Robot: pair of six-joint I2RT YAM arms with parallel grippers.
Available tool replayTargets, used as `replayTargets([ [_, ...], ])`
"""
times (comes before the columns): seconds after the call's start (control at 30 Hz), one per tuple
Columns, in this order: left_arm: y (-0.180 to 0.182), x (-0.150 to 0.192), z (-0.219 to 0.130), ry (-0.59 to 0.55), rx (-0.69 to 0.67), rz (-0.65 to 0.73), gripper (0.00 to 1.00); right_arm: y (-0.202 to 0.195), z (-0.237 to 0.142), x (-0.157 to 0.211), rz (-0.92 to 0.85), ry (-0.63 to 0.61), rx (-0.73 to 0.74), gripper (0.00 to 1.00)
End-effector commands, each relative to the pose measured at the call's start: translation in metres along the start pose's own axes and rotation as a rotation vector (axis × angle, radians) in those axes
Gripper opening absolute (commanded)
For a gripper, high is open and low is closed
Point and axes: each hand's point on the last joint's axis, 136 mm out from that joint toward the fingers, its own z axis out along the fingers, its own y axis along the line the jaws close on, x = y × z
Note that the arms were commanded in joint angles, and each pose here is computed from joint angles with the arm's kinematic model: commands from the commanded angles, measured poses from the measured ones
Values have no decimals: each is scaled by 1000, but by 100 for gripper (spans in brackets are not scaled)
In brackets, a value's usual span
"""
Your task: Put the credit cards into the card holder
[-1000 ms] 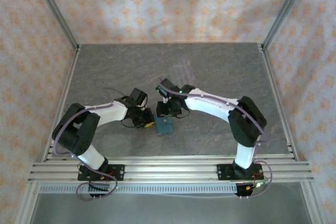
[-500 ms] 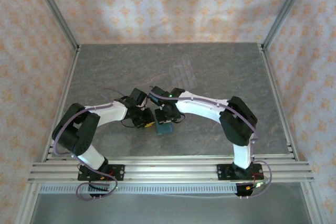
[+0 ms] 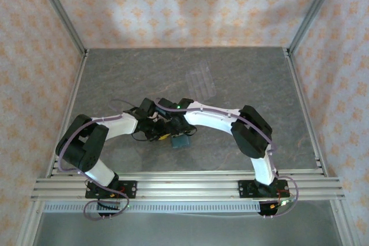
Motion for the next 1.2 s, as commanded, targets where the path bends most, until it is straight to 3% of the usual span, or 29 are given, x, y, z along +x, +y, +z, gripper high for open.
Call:
replayTargets([
  [0.0,6,-2,25,-12,22,23,14,-10,0,-2,-40,-8,103,27],
  [0.33,12,-3,26,-9,24,7,14,-6,4,0,-58,6,120,28],
  [0.87,16,-4,25,-11,31,-4,14,-10,4,-1,-103,-8,213,20],
  [1.0,16,-5,25,-10,31,-4,14,-7,4,-1,-102,-3,199,26],
  [1.17,16,-5,26,-8,33,-3,14,-7,8,-1,-107,1,212,25],
])
